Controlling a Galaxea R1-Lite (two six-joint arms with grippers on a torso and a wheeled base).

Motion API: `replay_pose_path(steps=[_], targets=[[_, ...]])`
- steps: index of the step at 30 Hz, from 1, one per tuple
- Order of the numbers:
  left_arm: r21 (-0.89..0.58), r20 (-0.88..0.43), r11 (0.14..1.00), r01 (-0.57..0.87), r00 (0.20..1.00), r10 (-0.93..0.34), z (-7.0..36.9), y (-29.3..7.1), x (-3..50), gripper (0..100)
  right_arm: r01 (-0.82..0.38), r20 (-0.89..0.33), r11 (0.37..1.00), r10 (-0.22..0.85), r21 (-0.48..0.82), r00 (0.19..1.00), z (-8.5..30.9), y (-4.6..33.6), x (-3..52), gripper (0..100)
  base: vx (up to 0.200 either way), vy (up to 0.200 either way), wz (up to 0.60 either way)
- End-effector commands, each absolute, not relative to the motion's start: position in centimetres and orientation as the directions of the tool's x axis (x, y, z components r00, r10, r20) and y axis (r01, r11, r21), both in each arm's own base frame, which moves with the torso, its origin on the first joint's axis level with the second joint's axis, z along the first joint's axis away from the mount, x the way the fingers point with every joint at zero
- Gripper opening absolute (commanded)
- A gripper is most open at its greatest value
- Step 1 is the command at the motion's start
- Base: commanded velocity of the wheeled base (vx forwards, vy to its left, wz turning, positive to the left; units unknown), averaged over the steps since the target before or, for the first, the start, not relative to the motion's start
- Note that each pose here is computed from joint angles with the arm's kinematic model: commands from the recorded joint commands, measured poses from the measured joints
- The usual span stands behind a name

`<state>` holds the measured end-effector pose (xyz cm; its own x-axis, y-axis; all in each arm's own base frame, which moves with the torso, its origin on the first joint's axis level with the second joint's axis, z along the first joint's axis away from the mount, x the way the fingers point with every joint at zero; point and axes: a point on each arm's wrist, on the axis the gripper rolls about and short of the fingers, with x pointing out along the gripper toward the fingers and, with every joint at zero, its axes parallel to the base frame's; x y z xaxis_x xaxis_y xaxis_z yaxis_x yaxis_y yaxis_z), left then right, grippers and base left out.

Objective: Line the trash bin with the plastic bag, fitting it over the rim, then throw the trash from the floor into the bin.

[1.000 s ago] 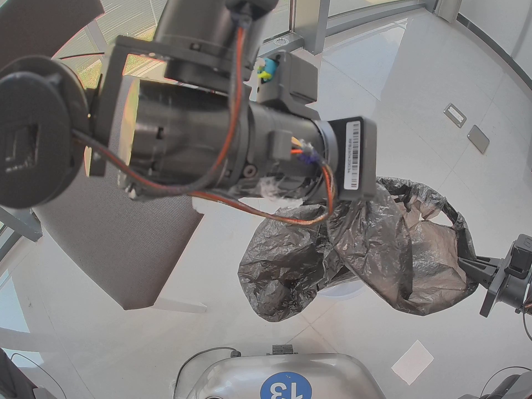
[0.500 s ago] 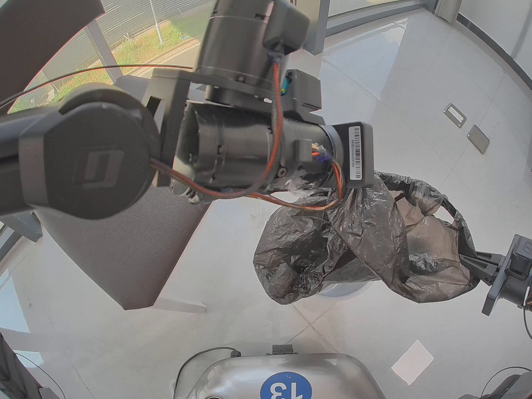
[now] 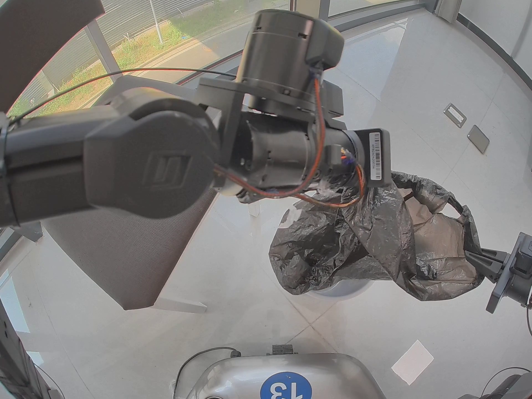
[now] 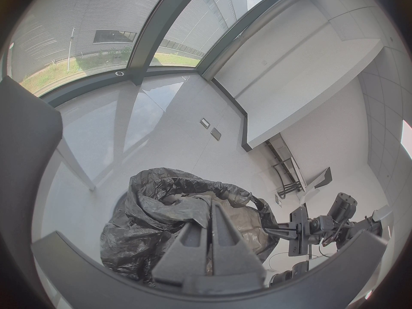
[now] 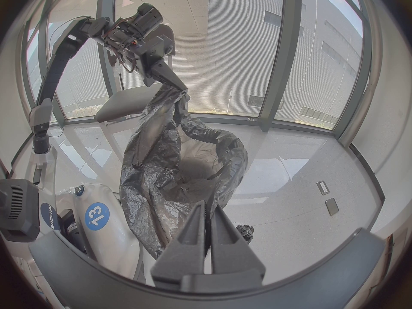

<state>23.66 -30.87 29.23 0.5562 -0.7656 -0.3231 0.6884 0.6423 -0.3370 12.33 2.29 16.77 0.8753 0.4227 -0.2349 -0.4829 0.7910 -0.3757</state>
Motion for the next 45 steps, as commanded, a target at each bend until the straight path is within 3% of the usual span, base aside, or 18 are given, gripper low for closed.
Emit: replay_pose_path(steps=[1,17,31,45], targets=[[-0.336,-0.335,0.644,0.687,0.552,-0.764,27.7,-33.0,25.2,0,-0.468,-0.22,0.797,0.413,-0.382,0.884,16.9,2.1,11.9,0,0.0,0.0,0.0],[-0.328,-0.368,0.67,0.666,0.563,-0.74,24.4,-35.7,28.2,0,-0.456,-0.205,0.803,0.407,-0.385,0.89,17.2,2.0,11.8,0,0.0,0.0,0.0],[-0.308,-0.433,0.731,0.609,0.594,-0.677,20.5,-35.2,32.3,0,-0.443,-0.198,0.809,0.396,-0.386,0.896,17.4,1.8,11.9,0,0.0,0.0,0.0],[-0.31,-0.37,0.707,0.636,0.604,-0.706,22.2,-35.0,31.9,0,-0.447,-0.207,0.809,0.396,-0.383,0.894,17.2,1.7,11.9,0,0.0,0.0,0.0]])
